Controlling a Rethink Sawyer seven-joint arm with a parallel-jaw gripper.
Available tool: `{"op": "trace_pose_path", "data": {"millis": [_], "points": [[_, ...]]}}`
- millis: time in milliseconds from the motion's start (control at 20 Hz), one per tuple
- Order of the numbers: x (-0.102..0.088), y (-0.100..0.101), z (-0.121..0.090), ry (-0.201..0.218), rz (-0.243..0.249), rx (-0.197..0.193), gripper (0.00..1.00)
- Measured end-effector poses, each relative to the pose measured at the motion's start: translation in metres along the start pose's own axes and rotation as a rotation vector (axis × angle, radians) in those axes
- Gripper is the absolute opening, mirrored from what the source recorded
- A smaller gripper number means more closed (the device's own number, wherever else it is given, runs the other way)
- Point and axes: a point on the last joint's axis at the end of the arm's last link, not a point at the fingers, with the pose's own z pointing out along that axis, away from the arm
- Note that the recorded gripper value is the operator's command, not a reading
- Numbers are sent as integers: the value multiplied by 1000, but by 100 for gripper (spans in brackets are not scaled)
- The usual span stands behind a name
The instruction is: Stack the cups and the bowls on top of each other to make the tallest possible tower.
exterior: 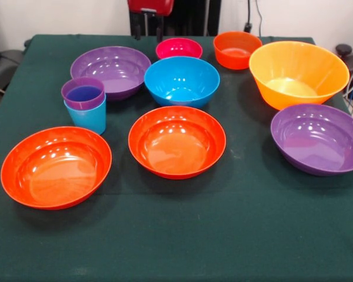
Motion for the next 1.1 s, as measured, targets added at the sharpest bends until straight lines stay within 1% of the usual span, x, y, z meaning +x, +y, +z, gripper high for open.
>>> {"op": "trace_pose_path", "data": {"millis": [350, 850, 950, 1100], "points": [[-6, 15, 2, 0, -7, -9, 100], [-7, 19, 3, -1, -10, -17, 100], [-7, 18, 3, 5, -8, -15, 100], [-6, 16, 0, 29, -8, -3, 100]]}}
